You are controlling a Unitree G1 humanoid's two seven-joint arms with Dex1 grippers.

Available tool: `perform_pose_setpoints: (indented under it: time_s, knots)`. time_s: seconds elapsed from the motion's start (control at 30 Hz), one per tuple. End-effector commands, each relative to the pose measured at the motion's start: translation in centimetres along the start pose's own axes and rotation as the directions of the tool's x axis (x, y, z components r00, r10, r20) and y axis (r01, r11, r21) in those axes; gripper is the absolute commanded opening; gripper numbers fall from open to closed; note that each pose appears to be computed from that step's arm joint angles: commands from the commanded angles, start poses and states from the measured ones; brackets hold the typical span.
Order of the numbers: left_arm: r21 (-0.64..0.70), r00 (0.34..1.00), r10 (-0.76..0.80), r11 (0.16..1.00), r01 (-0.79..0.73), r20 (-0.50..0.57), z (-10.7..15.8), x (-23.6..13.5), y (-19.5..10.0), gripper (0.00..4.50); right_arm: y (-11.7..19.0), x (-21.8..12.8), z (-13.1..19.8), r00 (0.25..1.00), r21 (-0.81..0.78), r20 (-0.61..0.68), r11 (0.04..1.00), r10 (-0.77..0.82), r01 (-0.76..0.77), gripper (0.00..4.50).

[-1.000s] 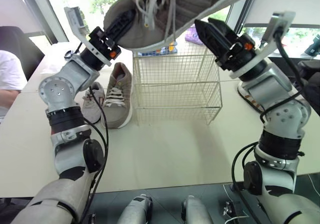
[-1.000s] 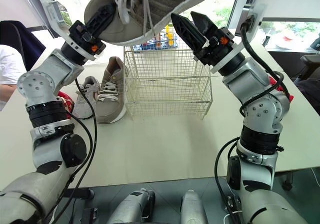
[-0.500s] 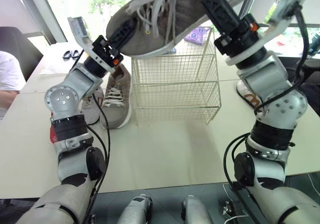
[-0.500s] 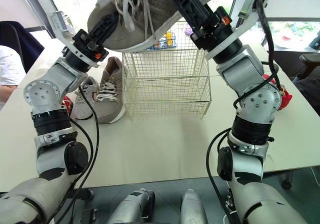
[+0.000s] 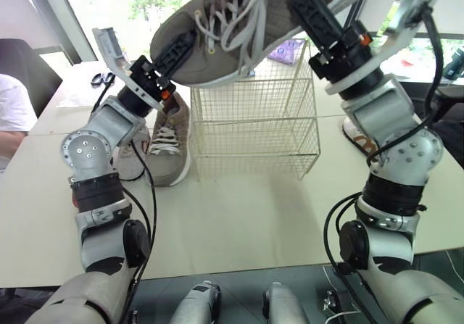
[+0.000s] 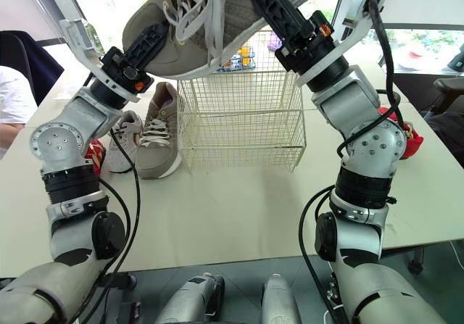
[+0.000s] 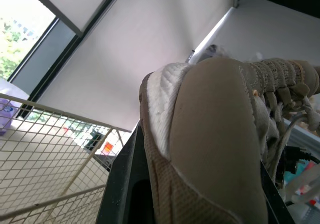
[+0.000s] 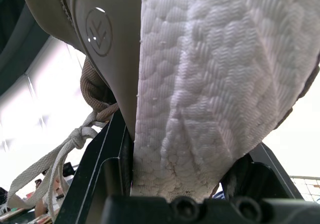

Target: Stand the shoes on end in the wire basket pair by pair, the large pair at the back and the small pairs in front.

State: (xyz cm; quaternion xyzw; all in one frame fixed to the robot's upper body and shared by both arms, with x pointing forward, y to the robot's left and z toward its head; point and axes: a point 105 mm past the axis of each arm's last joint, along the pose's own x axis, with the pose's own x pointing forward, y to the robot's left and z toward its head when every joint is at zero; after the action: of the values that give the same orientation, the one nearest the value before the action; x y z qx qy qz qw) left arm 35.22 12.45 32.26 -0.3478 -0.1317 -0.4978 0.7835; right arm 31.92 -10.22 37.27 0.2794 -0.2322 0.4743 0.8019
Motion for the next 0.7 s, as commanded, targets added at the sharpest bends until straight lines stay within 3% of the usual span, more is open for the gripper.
perform_pose_setpoints:
  time_s: [0.03, 0.17, 0.2, 0.37, 0.47, 0.7]
  knots:
    - [0.007, 0.991, -0.027, 1.0, 0.028, -0.134, -2.1, 0.4, -0.8, 2.15, 2.4, 1.3, 2.4, 0.995, -0.092, 0.04, 0.992, 0.094, -0.09, 1.78]
    - [0.068, 0.979, -0.056, 0.995, 0.07, -0.194, -1.6, -0.7, -1.4, 4.24, 2.6, 1.6, 4.0, 0.992, -0.22, -0.056, 0.968, 0.114, -0.124, 1.78]
    - [0.086, 0.976, -0.051, 0.994, 0.071, -0.21, -1.3, -1.2, -1.3, 4.47, 2.7, 1.8, 4.9, 0.988, -0.281, -0.093, 0.949, 0.124, -0.146, 1.78]
    - [0.134, 0.965, -0.032, 0.989, 0.069, -0.261, -0.8, -2.5, -0.9, 4.47, 2.2, 3.0, 9.2, 0.966, -0.507, -0.218, 0.829, 0.138, -0.234, 1.78]
    - [0.162, 0.964, -0.019, 0.985, 0.064, -0.266, -0.8, -2.7, -0.7, 4.47, 1.0, 3.7, 11.0, 0.942, -0.654, -0.32, 0.697, 0.097, -0.294, 1.78]
    - [0.19, 0.967, 0.007, 0.981, 0.043, -0.255, -1.3, -3.1, -0.4, 4.47, -1.2, 4.1, 11.5, 0.872, -0.742, -0.488, 0.513, 0.029, -0.432, 1.78]
